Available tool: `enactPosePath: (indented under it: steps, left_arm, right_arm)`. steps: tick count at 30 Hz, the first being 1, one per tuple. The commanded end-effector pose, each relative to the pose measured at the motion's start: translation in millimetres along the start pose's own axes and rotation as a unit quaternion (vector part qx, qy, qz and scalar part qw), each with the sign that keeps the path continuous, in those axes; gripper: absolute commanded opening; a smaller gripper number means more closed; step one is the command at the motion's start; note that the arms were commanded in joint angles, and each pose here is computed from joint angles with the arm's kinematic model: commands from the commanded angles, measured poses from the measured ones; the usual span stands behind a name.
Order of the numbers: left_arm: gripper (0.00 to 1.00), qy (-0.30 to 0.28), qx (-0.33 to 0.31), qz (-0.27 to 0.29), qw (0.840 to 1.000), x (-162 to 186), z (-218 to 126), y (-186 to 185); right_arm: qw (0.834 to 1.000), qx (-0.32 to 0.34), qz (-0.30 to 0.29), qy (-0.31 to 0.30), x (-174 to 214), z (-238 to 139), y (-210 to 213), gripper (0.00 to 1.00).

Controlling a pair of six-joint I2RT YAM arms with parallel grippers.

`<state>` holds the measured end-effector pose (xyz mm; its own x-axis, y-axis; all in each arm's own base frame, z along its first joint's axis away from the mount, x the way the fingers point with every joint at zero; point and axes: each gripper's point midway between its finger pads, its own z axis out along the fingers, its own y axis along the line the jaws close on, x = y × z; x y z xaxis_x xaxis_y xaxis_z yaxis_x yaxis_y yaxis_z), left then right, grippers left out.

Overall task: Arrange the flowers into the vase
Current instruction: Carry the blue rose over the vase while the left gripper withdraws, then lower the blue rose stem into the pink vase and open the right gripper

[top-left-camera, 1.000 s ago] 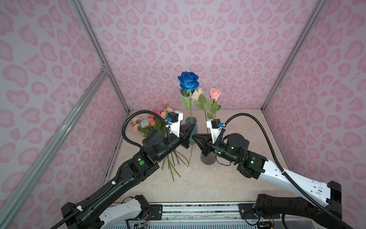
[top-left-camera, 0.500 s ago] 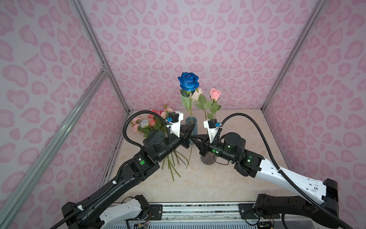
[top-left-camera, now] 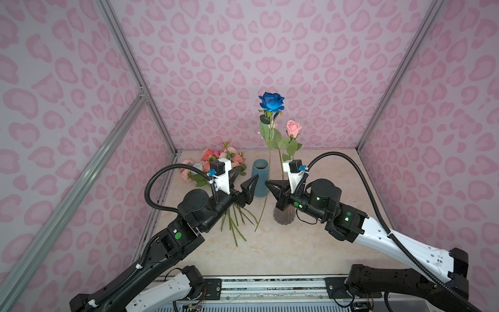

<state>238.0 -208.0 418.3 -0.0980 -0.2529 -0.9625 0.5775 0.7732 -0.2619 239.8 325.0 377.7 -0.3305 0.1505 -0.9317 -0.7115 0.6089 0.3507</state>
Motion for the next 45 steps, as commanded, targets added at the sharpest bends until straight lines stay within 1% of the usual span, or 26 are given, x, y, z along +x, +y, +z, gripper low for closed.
enactPosePath:
  steps: [1, 3, 5, 9, 12, 14, 16, 21, 24, 27, 31, 34, 36, 40, 45]
  left_arm:
    - [0.78, -0.015, -0.073, -0.002, 0.997, 4, -19, 31]
    - [0.78, -0.020, -0.099, -0.007, 0.995, 8, -30, 44]
    - [0.79, -0.019, -0.114, -0.010, 0.993, 15, -40, 52]
    - [0.79, -0.011, -0.142, -0.011, 0.990, 23, -57, 66]
    - [0.79, -0.014, -0.154, -0.015, 0.988, 27, -67, 73]
    - [0.79, -0.015, -0.157, -0.017, 0.987, 31, -72, 76]
    - [0.79, -0.015, -0.163, -0.016, 0.986, 34, -74, 80]
    - [0.80, -0.011, -0.165, -0.013, 0.986, 36, -75, 80]
    - [0.80, -0.004, -0.161, -0.015, 0.987, 42, -72, 79]
    - [0.80, 0.005, -0.164, -0.014, 0.986, 50, -68, 81]
    - [0.80, 0.015, -0.160, -0.013, 0.987, 53, -63, 78]
    - [0.80, 0.018, -0.160, -0.014, 0.987, 55, -60, 78]
    - [0.80, 0.022, -0.160, -0.016, 0.987, 59, -57, 78]
    - [0.80, 0.033, -0.161, -0.022, 0.986, 67, -51, 77]
    - [0.80, 0.043, -0.178, -0.024, 0.983, 76, -45, 83]
  right_arm:
    - [0.997, 0.042, -0.052, -0.026, -22, -12, -10, 0.02]
    - [0.995, 0.058, -0.063, -0.050, -41, -22, -15, 0.02]
    - [0.992, 0.072, -0.061, -0.080, -65, -32, -24, 0.01]
    - [0.985, 0.108, -0.074, -0.112, -107, -52, -44, 0.01]
    - [0.974, 0.155, -0.097, -0.130, -127, -66, -63, 0.01]
    - [0.963, 0.200, -0.115, -0.142, -131, -74, -80, 0.01]
    - [0.959, 0.218, -0.111, -0.141, -128, -75, -94, 0.01]
    - [0.963, 0.227, -0.077, -0.122, -108, -66, -116, 0.01]
    - [0.967, 0.226, -0.055, -0.102, -84, -57, -124, 0.01]
    - [0.972, 0.221, -0.020, -0.079, -54, -48, -133, 0.02]
    - [0.973, 0.227, 0.026, -0.042, -14, -40, -144, 0.09]
    - [0.972, 0.230, 0.032, -0.017, 5, -40, -145, 0.17]
    - [0.973, 0.228, 0.027, -0.003, 12, -39, -142, 0.21]
    - [0.973, 0.230, 0.025, 0.015, 23, -40, -138, 0.24]
    - [0.974, 0.224, 0.029, 0.005, 19, -51, -133, 0.24]
